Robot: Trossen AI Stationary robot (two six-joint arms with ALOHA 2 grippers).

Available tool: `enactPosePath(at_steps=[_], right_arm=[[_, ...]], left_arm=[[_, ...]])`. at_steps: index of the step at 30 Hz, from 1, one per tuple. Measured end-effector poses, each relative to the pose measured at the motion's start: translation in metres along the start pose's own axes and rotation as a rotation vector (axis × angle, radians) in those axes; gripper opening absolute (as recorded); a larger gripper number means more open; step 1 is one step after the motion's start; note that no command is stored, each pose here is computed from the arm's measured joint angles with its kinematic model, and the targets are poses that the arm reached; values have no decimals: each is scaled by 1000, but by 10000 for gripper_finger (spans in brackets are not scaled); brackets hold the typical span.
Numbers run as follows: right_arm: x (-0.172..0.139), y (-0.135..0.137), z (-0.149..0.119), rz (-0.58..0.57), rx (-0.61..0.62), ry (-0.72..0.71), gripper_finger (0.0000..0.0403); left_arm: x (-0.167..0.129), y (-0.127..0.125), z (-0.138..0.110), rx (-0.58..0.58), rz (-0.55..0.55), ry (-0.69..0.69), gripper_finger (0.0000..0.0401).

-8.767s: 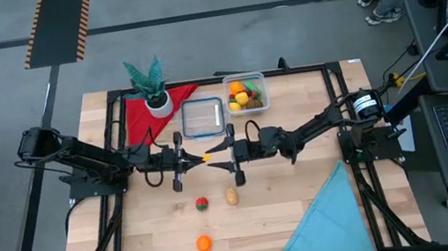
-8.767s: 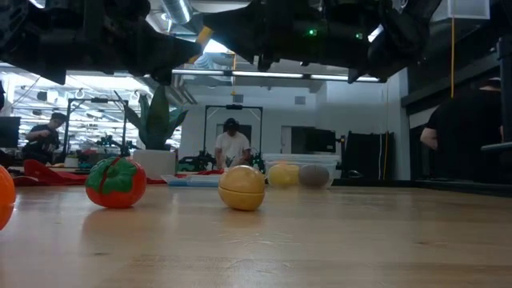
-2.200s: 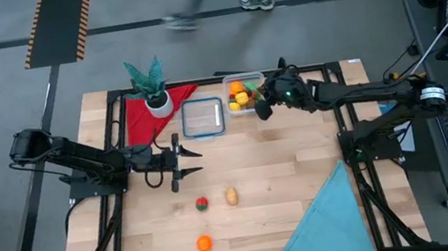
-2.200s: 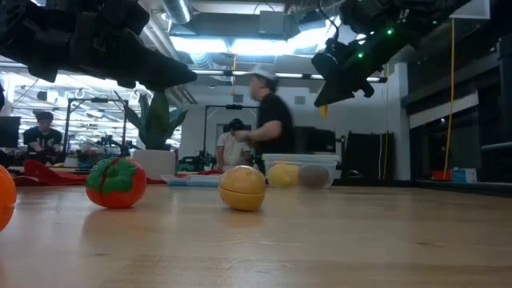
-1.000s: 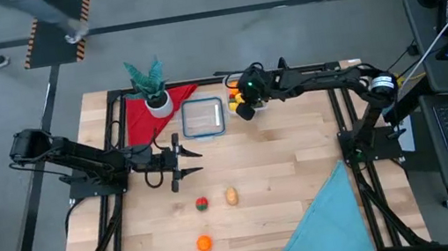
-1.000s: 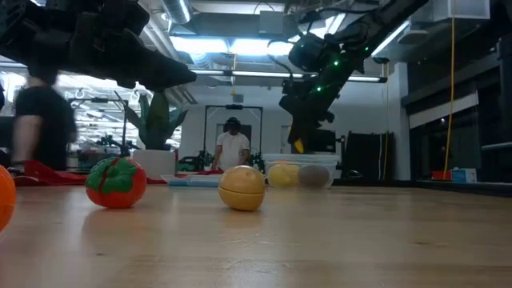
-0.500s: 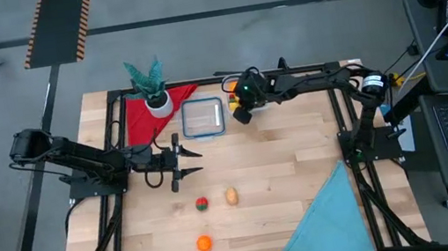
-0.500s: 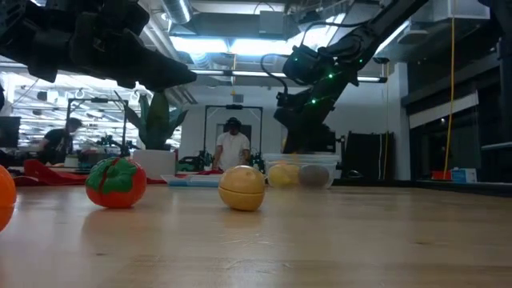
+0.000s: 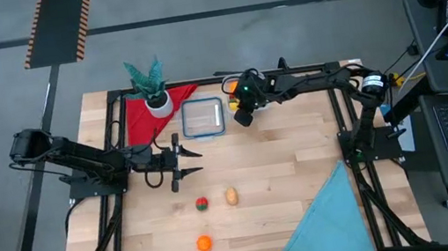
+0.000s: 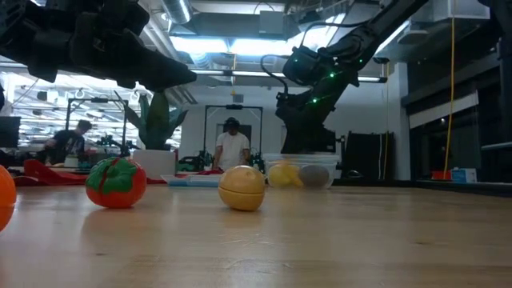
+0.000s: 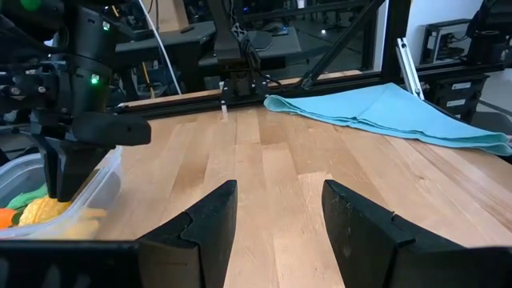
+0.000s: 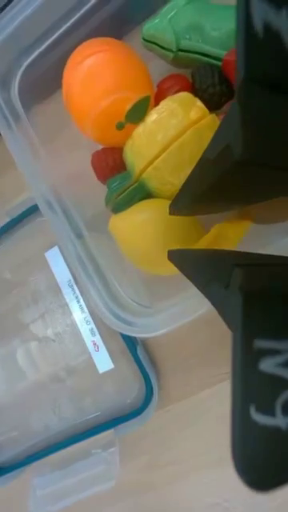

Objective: Pick and placing Produce into tupperware
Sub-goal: Put the yellow squash into the transparent bin, then put the strawberry into the transparent bin

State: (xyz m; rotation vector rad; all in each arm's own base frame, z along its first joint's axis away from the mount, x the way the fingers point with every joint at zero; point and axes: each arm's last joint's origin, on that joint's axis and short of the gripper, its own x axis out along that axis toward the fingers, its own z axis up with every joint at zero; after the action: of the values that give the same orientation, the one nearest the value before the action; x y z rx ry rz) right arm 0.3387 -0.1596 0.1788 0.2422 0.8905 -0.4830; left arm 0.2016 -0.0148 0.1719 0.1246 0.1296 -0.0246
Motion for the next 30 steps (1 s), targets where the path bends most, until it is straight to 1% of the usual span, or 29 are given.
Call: enactPosePath(at_steps=[3,7,9,11,13,16,17,19,23,26,30], right_arm=[[-3,-1,2,-6,-2,36,80],[-18,-4,20,-16,21,83,80],[-26,-4,28,-18,14,112,80],[-32,-3,37,-15,0,93,80],[-39,3,39,-9,-13,75,80],[-50,14,29,-63,-47,64,80],[-55,19,25,-90,-57,45,80],[-68,29,17,-109,-71,-16,80],[-89,50,-6,-40,-65,-189,80],[-101,65,-27,27,-98,-310,80],[-109,80,-57,109,-137,-405,80]], left_arm=[[0,0,0,0,0,0,176],[0,0,0,0,0,0,176],[0,0,0,1,0,0,176],[0,0,0,1,2,1,176],[0,1,-1,1,23,12,176],[-2,2,-3,0,71,55,176],[-3,2,-4,1,75,66,176],[-5,2,-6,5,72,106,176],[-11,2,0,5,69,88,176],[-17,0,5,6,54,75,176],[-27,-5,5,17,19,122,176]])
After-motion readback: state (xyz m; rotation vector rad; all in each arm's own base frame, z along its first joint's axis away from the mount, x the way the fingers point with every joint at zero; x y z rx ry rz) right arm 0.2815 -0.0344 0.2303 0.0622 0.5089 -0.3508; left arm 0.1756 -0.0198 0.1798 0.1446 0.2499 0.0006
